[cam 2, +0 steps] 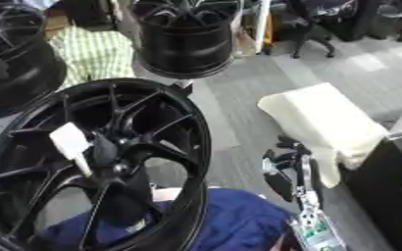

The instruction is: Pull the pin out of the wheel hub.

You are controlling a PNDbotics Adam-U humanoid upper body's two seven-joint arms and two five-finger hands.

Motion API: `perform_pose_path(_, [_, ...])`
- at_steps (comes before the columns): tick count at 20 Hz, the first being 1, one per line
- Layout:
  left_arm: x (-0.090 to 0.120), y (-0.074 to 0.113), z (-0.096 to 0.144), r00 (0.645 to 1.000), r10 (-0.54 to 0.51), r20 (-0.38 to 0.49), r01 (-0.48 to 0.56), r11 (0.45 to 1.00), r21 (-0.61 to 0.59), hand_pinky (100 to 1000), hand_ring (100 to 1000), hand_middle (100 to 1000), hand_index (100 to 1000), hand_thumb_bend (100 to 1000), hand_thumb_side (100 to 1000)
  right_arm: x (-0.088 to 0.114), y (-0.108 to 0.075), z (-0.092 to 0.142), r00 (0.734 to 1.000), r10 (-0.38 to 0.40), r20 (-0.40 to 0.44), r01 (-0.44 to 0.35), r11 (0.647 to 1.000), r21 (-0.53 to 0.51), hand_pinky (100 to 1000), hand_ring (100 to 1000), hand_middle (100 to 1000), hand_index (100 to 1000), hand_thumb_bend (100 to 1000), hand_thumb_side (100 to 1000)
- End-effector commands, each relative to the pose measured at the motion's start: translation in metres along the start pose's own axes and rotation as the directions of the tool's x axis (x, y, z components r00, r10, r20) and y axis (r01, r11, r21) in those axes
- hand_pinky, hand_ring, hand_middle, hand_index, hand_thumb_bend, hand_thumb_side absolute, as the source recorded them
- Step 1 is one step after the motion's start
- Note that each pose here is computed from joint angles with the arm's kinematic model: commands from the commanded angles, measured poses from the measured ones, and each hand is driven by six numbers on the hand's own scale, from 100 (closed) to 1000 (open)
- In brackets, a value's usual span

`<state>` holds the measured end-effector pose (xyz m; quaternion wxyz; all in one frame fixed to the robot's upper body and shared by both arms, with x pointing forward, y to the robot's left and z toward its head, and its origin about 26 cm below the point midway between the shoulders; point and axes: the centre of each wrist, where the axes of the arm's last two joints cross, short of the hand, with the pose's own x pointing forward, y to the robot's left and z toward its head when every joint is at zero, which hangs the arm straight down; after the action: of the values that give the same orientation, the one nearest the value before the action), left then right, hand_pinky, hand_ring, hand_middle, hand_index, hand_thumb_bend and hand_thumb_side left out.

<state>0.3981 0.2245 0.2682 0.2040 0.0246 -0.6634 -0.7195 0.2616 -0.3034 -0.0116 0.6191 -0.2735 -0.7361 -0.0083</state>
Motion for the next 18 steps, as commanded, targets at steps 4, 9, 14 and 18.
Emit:
perform_pose_path(4, [-0.020,-0.021,-0.040,0.996,-0.076,0.039,0.084,0.959,-0.272,788,760,762,869,305,510,0.001,-0.008,-0.004,1.000,0.024,0.016,-0.024,1.000,-0.021,511,545,665,781,124,100])
perform_pose_path(9, [-0.028,-0.026,-0.054,0.988,-0.132,0.080,0.152,0.916,-0.371,813,767,776,874,309,415,0.001,-0.008,-0.003,1.000,0.026,0.013,-0.026,0.999,-0.024,510,544,663,780,129,100])
perform_pose_path(14, [-0.037,-0.022,-0.053,0.980,-0.161,0.117,0.193,0.914,-0.356,816,771,781,881,337,433,0.000,-0.008,-0.003,1.000,0.025,0.008,-0.025,0.999,-0.028,509,543,661,778,134,100])
perform_pose_path(18, [-0.046,-0.024,-0.050,0.973,-0.181,0.141,0.220,0.910,-0.351,816,771,781,881,337,433,-0.001,-0.008,-0.003,1.000,0.025,0.007,-0.025,0.999,-0.030,509,543,661,778,134,100])
